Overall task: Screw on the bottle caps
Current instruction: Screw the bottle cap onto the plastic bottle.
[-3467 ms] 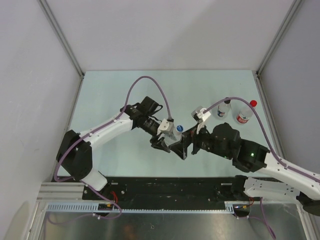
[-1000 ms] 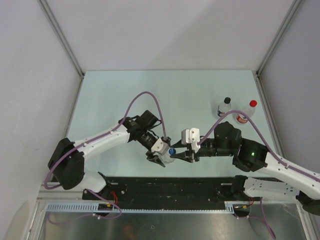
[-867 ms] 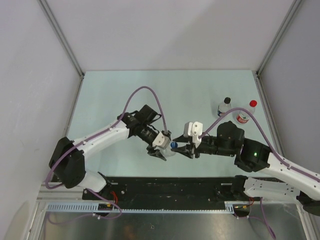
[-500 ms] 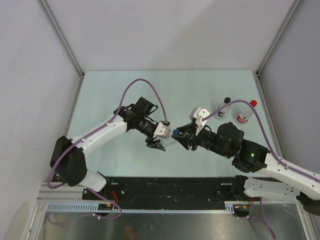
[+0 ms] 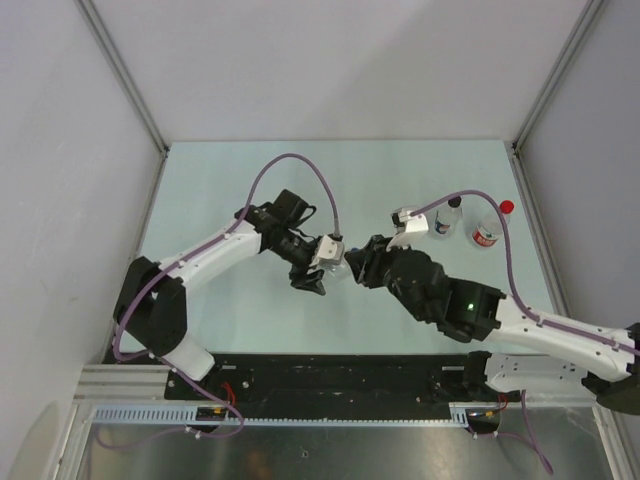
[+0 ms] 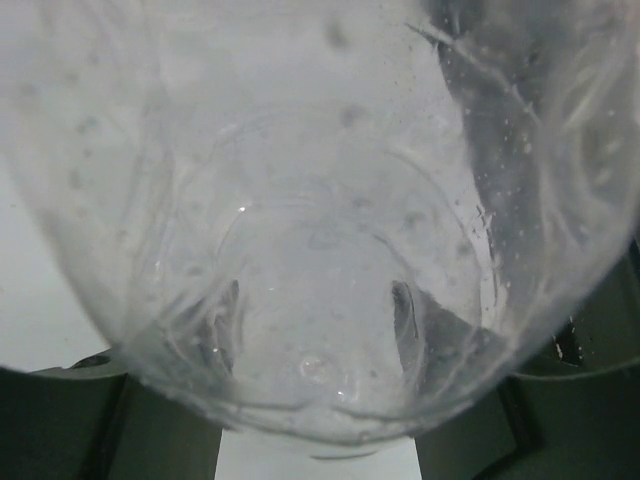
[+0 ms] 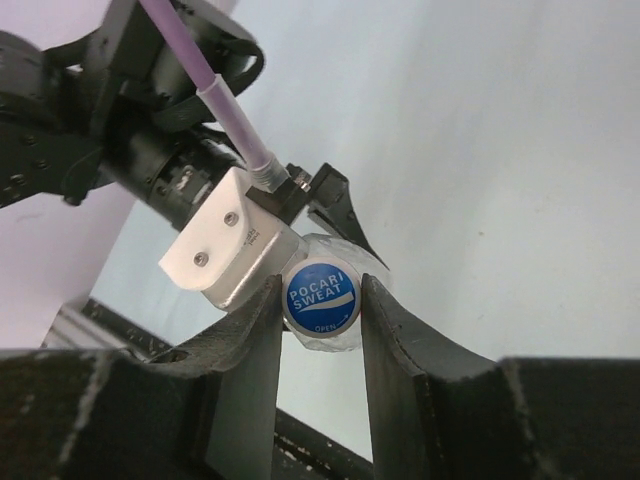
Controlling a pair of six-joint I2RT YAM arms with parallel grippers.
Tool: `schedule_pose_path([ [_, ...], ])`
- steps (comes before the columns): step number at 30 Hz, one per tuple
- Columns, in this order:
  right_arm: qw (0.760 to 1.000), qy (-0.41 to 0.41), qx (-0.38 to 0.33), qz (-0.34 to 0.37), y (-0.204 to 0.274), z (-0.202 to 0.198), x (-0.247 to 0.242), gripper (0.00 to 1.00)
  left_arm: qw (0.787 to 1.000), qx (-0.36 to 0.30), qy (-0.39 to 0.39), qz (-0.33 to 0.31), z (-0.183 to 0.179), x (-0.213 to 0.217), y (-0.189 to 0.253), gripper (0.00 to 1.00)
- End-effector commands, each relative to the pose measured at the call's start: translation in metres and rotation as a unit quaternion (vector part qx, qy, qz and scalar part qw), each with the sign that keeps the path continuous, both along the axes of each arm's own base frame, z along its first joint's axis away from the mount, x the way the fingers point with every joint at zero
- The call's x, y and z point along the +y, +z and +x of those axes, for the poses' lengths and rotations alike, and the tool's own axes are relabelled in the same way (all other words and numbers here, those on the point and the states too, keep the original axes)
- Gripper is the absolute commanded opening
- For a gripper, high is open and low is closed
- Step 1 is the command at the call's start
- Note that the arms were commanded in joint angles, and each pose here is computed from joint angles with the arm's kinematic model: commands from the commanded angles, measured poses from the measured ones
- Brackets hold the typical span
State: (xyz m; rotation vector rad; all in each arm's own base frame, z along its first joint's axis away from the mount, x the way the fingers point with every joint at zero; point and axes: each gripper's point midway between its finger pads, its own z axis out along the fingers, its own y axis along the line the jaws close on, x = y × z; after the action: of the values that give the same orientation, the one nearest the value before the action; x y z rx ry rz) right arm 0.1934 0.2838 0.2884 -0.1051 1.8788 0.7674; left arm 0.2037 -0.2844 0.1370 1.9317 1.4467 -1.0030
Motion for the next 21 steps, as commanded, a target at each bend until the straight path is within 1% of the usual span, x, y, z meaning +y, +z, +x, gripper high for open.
schedule_pose_path([
  [1, 0.996, 0.010, 0.081, -0.029, -0.061, -0.027, 0.035, 0.23, 0.994, -0.050, -0.033, -0.097, 0.011, -0.042, 0.057, 0.47],
  [5, 0.998, 0.012, 0.053, -0.040, -0.054, -0.031, 0.034, 0.26, 0.994, -0.041, -0.034, -0.098, 0.011, -0.043, 0.054, 0.47],
  [7, 0.998, 0.024, 0.030, -0.043, -0.043, -0.031, 0.032, 0.34, 0.994, -0.039, -0.036, -0.098, 0.010, -0.043, 0.053, 0.47],
  [9, 0.998, 0.046, -0.001, -0.048, -0.029, -0.032, 0.031, 0.47, 0.994, -0.036, -0.037, -0.098, 0.008, -0.041, 0.051, 0.48],
  [13, 0.990, 0.107, -0.077, -0.048, 0.006, -0.039, 0.035, 0.76, 0.993, -0.030, -0.049, -0.099, -0.002, -0.037, 0.042, 0.51],
  [14, 0.986, 0.125, -0.103, -0.043, 0.017, -0.041, 0.037, 0.88, 0.993, -0.026, -0.052, -0.099, -0.004, -0.036, 0.040, 0.52],
  [15, 0.981, 0.146, -0.123, -0.035, 0.028, -0.045, 0.040, 0.94, 0.993, -0.023, -0.052, -0.099, -0.006, -0.036, 0.038, 0.53],
  [17, 0.969, 0.182, -0.162, -0.028, 0.045, -0.054, 0.043, 0.98, 0.994, -0.015, -0.052, -0.100, -0.009, -0.034, 0.037, 0.54],
  [21, 0.955, 0.215, -0.200, -0.043, 0.054, -0.063, 0.039, 0.99, 0.993, -0.006, -0.055, -0.103, -0.014, -0.033, 0.036, 0.55],
])
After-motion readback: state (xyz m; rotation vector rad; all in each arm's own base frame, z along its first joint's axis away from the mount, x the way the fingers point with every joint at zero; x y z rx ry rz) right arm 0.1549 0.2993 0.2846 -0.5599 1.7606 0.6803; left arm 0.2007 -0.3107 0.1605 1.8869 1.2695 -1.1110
